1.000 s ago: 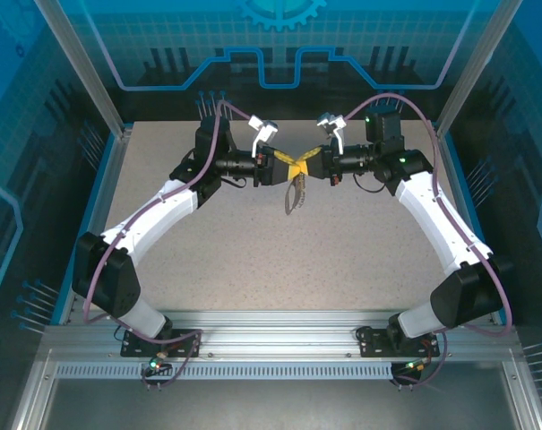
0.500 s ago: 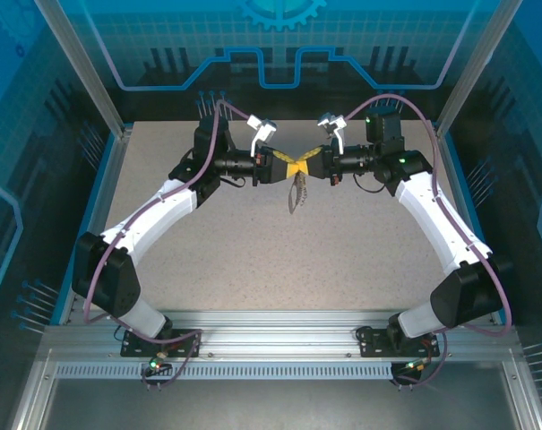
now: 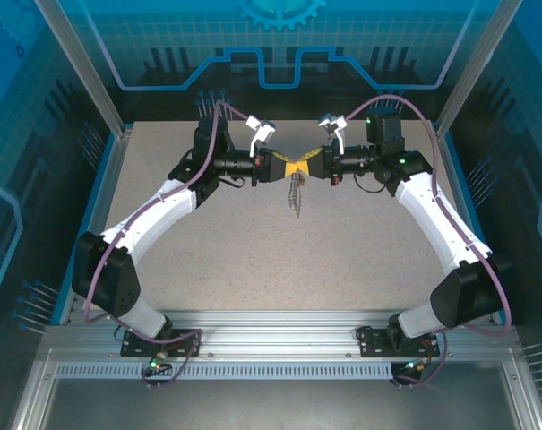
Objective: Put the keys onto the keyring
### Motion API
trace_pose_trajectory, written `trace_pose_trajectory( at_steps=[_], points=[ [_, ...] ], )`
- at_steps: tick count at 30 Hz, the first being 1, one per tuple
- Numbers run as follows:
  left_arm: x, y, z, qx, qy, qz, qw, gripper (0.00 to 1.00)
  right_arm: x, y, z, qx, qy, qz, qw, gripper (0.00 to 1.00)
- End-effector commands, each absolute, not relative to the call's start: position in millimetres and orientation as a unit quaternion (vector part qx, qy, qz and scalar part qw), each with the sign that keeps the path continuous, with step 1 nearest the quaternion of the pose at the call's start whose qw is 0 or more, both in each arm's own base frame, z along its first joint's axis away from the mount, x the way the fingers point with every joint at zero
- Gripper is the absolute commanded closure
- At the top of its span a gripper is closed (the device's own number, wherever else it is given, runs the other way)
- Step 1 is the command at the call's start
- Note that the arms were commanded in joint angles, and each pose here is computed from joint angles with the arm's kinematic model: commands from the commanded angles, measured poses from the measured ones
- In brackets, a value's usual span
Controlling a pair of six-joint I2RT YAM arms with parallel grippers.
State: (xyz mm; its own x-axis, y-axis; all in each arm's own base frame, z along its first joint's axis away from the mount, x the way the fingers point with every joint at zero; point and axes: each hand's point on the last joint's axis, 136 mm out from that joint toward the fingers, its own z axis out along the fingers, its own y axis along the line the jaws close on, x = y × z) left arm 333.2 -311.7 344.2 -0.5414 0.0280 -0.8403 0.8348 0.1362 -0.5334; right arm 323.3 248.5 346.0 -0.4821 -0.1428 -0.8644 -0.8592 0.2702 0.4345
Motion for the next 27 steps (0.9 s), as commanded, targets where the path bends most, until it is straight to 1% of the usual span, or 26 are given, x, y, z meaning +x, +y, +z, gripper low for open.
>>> trace_pose_trajectory(
  at_steps=[1,3,4,5,6,7,9,12,19,23,27],
  points=[
    [325,-310,358,0.341,0.646,-0.575,0.368,1.00,326,247,349,-0.350,0.703,0.496,0.371,1.00],
    [326,-311,359,0.339,0.644,-0.577,0.370,1.00,324,247,353,-0.350,0.699,0.499,0.375,0.99],
    [327,-311,359,0.338,0.643,-0.577,0.373,1.00,325,245,354,-0.345,0.699,0.498,0.380,0.88],
    [327,-310,360,0.336,0.642,-0.578,0.376,1.00,325,243,356,-0.340,0.699,0.498,0.386,0.78],
    [327,-310,360,0.333,0.641,-0.579,0.379,1.00,326,239,360,-0.332,0.699,0.496,0.394,0.71],
    [328,-309,361,0.331,0.638,-0.579,0.385,1.00,327,234,362,-0.323,0.700,0.494,0.403,0.67],
    [328,-308,364,0.326,0.633,-0.583,0.391,1.00,328,225,363,-0.305,0.703,0.486,0.421,0.62],
    [328,-307,369,0.319,0.627,-0.588,0.399,1.00,330,213,360,-0.272,0.712,0.472,0.443,0.60],
    [325,-303,381,0.299,0.609,-0.604,0.419,1.00,329,196,325,-0.185,0.728,0.461,0.472,0.52],
    [325,-303,382,0.289,0.602,-0.615,0.418,1.00,325,200,319,-0.178,0.721,0.472,0.476,0.50],
    [323,-303,383,0.285,0.598,-0.622,0.418,1.00,317,212,322,-0.196,0.714,0.472,0.479,0.49]
  ],
)
